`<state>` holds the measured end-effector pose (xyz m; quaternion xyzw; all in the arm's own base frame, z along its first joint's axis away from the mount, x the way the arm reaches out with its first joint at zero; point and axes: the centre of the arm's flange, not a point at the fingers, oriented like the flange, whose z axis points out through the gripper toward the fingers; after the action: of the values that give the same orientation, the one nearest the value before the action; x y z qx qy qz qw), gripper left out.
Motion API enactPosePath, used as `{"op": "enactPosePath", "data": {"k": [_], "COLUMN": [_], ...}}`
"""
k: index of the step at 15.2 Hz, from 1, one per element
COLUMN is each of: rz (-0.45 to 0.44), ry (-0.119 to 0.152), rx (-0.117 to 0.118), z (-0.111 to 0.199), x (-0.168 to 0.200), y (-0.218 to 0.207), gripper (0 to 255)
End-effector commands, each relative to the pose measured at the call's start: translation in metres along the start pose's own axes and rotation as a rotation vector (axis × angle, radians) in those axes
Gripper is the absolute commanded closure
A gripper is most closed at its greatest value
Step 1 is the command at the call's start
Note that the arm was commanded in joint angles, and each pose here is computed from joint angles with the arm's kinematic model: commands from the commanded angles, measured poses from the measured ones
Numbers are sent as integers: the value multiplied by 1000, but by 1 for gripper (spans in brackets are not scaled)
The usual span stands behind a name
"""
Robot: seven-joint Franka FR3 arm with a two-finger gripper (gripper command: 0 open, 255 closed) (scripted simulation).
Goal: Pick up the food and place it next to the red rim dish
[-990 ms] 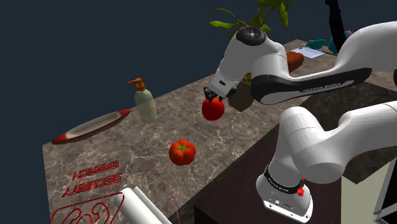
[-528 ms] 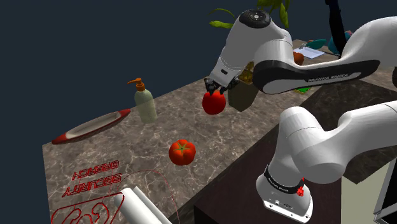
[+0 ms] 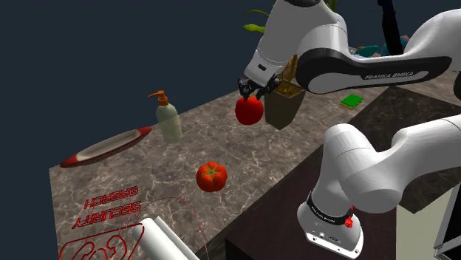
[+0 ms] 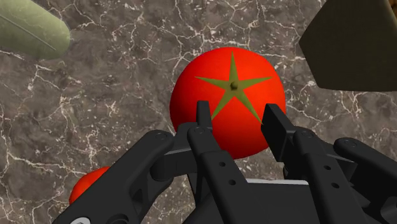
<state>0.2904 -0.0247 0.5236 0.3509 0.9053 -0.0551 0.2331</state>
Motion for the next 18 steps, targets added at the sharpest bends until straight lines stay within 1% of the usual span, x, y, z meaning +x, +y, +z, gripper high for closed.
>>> {"op": "enactPosePath", "data": {"k": [1,7,18], "rz": [0,0,0], "ry": [0,0,0], "rx": [0,0,0], "z": [-10,-36,-29], "x": [-4,-17,-14], "y": [1,3,148], "gripper": [255,255,255]}}
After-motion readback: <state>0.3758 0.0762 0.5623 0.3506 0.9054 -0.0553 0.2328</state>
